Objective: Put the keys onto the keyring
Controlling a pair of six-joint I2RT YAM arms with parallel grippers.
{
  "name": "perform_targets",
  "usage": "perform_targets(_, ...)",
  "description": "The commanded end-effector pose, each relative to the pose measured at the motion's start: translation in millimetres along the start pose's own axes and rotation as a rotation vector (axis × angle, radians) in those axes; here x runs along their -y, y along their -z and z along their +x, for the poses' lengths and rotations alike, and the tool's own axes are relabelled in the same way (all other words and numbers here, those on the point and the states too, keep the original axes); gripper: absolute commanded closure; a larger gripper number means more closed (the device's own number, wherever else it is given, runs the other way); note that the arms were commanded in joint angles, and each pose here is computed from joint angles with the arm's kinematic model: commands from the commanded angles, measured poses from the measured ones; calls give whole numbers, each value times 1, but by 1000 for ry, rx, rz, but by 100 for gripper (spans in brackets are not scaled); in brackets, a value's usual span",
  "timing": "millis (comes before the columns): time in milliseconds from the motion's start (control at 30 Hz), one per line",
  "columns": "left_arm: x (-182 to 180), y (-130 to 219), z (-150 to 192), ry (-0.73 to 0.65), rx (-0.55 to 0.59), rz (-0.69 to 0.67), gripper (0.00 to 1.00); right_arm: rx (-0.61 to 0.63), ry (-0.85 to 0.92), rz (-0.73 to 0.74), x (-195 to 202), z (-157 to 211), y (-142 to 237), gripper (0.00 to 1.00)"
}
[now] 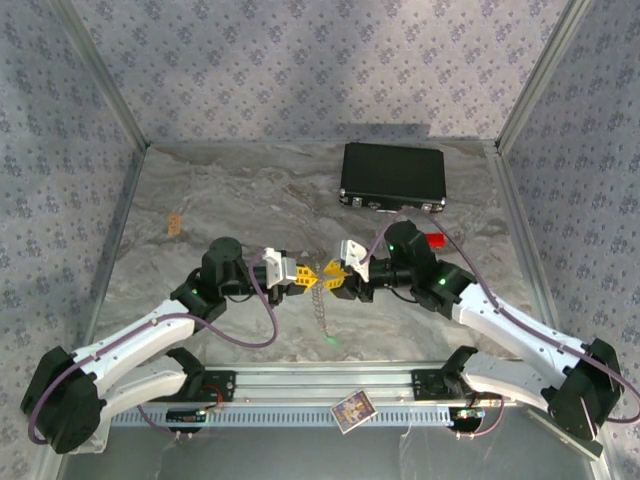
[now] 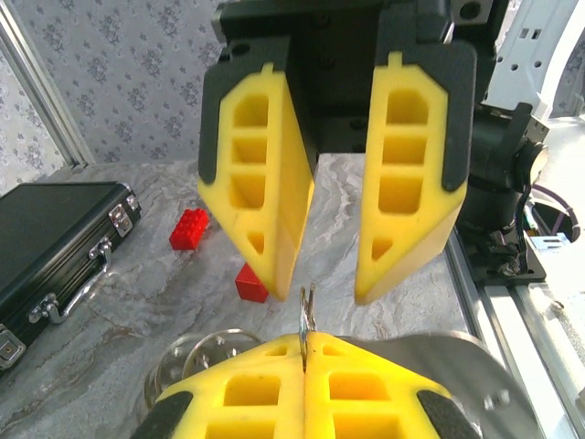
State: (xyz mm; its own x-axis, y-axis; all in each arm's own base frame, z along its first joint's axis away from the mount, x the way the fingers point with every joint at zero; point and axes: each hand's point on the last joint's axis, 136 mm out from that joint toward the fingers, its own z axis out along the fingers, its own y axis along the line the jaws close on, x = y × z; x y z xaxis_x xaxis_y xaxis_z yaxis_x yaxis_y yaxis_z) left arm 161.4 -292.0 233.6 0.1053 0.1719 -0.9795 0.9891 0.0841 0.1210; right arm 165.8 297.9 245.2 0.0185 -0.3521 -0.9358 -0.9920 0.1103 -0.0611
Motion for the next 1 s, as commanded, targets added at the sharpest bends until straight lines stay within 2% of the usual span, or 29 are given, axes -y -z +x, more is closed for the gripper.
perform_targets(0, 4, 1, -25, -53, 79, 29, 100, 39, 16, -10, -3, -9, 0, 70)
perform_targets(300, 5, 2, -28, -52, 91, 36, 100, 41, 18, -15, -1, -10, -9, 79)
perform_targets(400, 5, 1, -29, -51, 93, 39, 100, 46, 23, -18, -2, -13, -10, 86)
perform_targets(500, 3, 2, -28, -55, 88, 25, 100, 42, 29, -21, -3, -14, -9, 100)
perform_targets(533, 0, 2, -27, -52, 78, 8, 100, 38, 32, -20, -3, -14, -9, 100)
perform_targets(600, -6, 2, -22, -46, 40, -29, 85, 16, 46, -13, -3, -14, -7, 100)
perform_targets(667, -10, 3, -16, -44, -8, -51, 75, -24, 65, -5, -2, -12, -5, 100)
perform_targets(867, -14, 4, 2, -39, -155, -55, 76, -179, 118, -11, 0, 0, -6, 100)
perform_targets(967, -11, 3, 1, -44, -162, -33, 79, -205, 137, -28, -1, -2, -9, 100)
